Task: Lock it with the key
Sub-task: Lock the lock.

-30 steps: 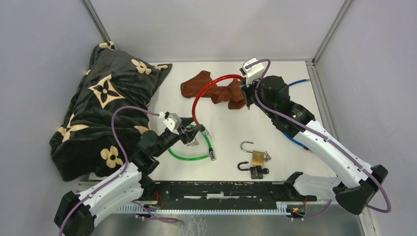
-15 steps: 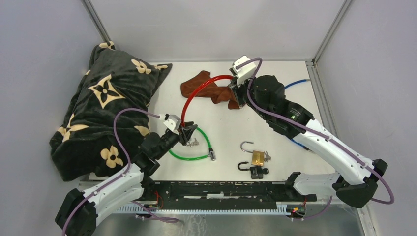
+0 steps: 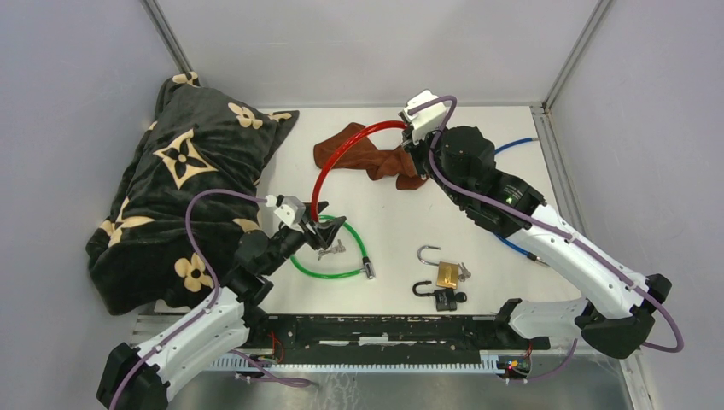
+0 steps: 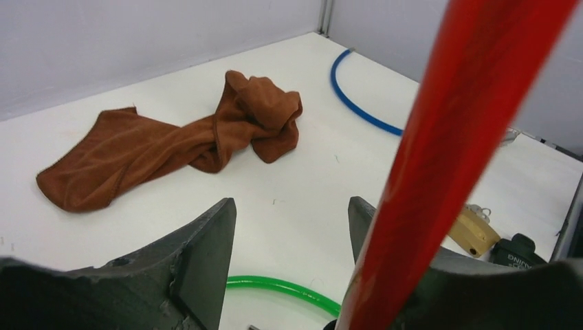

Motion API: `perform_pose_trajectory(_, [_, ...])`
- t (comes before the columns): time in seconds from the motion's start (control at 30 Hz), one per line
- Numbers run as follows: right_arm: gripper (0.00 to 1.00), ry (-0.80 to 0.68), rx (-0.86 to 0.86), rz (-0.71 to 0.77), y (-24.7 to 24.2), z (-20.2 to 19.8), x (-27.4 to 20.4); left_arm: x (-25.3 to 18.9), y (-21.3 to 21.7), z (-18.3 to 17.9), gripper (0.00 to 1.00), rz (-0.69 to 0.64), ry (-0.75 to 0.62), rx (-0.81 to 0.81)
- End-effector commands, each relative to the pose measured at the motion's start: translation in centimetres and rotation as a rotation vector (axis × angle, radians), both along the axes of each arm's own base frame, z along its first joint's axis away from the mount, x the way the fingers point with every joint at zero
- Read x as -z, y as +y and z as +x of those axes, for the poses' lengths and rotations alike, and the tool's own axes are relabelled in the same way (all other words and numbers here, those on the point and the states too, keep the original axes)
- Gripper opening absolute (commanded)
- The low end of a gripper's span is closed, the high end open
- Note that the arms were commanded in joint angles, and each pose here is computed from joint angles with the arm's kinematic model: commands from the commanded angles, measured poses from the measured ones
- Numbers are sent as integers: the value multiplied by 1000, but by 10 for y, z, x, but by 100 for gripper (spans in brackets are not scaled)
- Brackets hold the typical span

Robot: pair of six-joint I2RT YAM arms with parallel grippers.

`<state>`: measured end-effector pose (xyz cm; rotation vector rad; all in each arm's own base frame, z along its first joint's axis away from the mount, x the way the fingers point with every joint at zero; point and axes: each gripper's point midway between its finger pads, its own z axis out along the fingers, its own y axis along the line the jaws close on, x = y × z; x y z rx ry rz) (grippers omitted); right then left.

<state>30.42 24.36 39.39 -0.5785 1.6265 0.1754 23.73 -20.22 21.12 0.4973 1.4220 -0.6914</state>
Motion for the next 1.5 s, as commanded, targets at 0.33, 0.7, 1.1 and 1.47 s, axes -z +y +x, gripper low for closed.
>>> perform_pose_trajectory(0.33, [0,-88,95,69,-19,4,-48,-30,10,-6,59,35,-33,-10])
perform_pose_trajectory(0.7, [0,-66,0,122,-3,-7,-53,-41,-5,-5,15,-40,-45,49])
perform_pose_trajectory(1.1, [0,-123,-501,486,73,-69,-117,-189,24,-47,2,-399,-327,82])
perform_pose_trajectory(1.47, [0,-286,-929,819,111,-172,-183,-222,51,-191,2,-228,-1115,302])
